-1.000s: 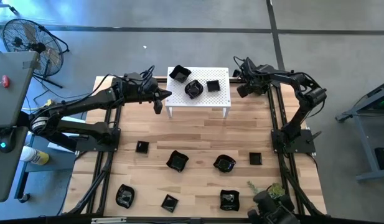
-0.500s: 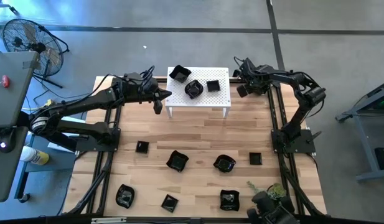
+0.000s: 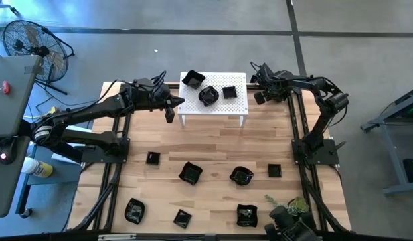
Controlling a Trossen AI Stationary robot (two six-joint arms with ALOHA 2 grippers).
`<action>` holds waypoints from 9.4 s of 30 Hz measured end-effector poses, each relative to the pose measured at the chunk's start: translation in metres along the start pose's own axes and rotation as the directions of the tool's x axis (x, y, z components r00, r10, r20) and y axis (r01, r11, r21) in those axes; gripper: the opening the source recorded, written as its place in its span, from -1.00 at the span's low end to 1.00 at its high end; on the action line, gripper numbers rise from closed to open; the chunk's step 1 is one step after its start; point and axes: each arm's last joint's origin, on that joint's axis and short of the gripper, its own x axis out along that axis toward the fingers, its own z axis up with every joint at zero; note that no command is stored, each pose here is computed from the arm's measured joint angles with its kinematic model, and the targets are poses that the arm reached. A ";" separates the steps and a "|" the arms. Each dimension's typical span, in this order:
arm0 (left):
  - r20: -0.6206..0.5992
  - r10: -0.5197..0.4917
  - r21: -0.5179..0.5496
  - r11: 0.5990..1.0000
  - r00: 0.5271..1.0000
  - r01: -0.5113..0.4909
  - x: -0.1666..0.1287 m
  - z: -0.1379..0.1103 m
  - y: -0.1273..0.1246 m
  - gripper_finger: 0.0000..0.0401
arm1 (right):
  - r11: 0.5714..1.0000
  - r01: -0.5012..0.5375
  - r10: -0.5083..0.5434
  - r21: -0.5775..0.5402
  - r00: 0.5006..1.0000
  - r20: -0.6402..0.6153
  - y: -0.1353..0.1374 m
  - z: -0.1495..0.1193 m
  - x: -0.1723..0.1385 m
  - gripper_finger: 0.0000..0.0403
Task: Pick & Place Mini shaped plates
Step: Stack the black distorted square plate on top of the black distorted square plate on the shelf
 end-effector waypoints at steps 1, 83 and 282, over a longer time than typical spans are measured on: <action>0.000 0.000 0.001 1.000 1.000 0.000 0.000 0.000 0.000 -1.00 | 1.000 0.000 0.000 0.004 1.000 0.000 0.000 0.000 0.000 -0.59; 0.012 -0.073 -0.057 0.996 0.997 0.074 -0.035 0.004 -0.006 -1.00 | 0.726 -0.388 0.350 0.568 0.919 0.181 0.049 -0.224 -0.075 -0.36; -0.364 0.022 -0.541 0.809 0.931 -0.230 0.040 0.085 -0.013 -1.00 | 0.589 -0.497 0.805 -0.637 0.294 0.515 0.054 -0.165 -0.205 -0.98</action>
